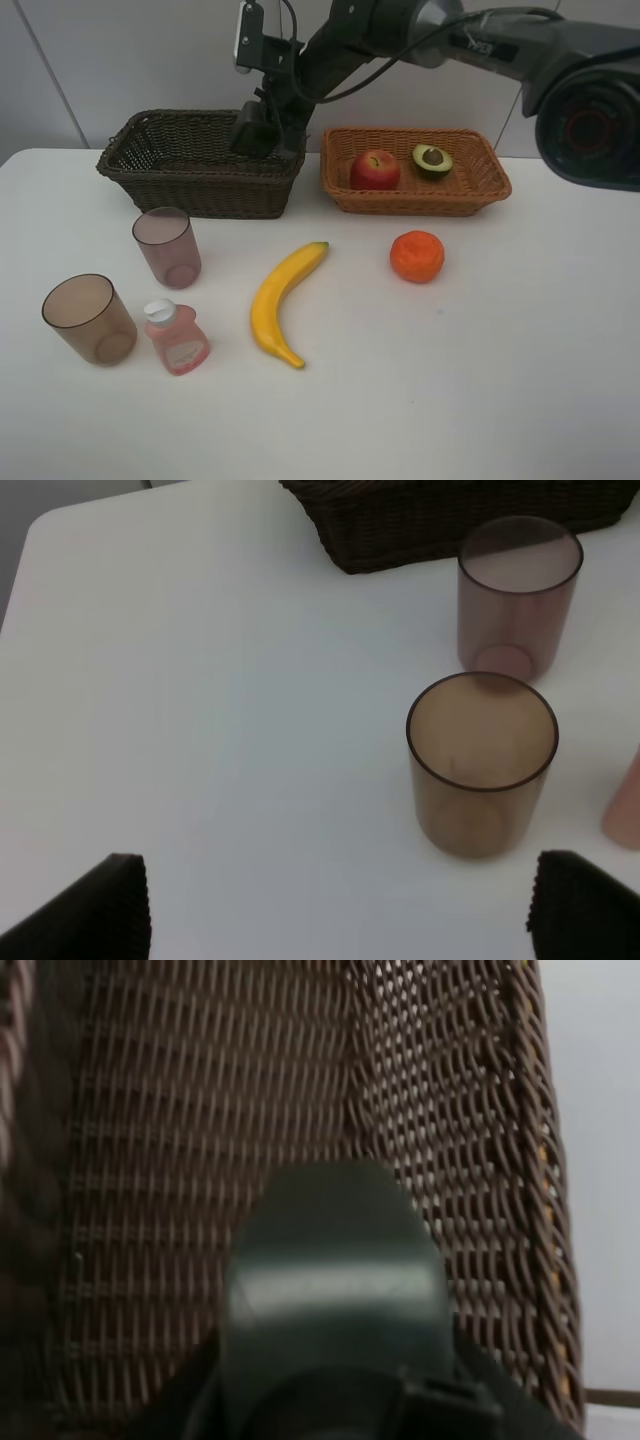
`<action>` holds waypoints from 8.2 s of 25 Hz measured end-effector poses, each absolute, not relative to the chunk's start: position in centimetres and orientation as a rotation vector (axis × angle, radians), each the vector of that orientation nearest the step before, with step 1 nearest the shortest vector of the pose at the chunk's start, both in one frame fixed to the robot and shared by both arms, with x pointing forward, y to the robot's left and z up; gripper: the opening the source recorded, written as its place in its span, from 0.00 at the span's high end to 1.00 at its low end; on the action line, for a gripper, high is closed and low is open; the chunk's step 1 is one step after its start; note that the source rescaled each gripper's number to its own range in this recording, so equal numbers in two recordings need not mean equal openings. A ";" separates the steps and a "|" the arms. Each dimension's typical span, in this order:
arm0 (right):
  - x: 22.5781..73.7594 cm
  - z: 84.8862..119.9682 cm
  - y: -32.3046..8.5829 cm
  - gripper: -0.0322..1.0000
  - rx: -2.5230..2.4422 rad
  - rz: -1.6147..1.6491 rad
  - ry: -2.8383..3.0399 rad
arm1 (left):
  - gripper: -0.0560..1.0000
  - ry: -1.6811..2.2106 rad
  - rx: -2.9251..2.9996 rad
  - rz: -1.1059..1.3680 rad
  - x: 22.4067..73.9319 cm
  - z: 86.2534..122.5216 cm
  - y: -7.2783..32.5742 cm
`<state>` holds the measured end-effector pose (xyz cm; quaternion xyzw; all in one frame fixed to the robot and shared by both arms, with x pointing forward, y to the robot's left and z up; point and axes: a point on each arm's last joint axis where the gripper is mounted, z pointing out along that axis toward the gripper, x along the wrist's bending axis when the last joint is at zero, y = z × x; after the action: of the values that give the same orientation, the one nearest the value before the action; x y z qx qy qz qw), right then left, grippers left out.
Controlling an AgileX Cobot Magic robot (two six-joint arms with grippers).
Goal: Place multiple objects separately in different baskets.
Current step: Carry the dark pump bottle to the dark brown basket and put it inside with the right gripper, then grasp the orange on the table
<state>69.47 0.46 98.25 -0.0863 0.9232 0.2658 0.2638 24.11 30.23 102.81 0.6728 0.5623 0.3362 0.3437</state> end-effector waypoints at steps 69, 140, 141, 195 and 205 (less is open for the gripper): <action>66.5 107.0 -3.0 0.01 0.397 0.653 2.586 | 0.00 1.461 1.748 0.874 24.1 102.8 30.2; 59.6 93.6 -14.1 0.01 1.435 0.191 2.631 | 0.00 1.461 1.748 0.874 24.1 102.8 30.2; 59.6 93.6 -14.1 0.01 1.443 0.195 2.633 | 0.00 1.461 1.748 0.874 24.1 102.8 30.2; 59.7 90.6 -14.3 0.38 1.434 0.057 2.685 | 0.00 1.461 1.748 0.874 24.1 102.8 30.2; 59.5 90.6 -14.4 0.38 1.436 0.026 2.696 | 0.00 1.461 1.748 0.874 24.1 102.8 30.2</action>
<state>59.53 -14.43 90.59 0.4696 0.8818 0.0087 0.0436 24.11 30.23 102.81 0.6728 0.5623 0.3362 0.3437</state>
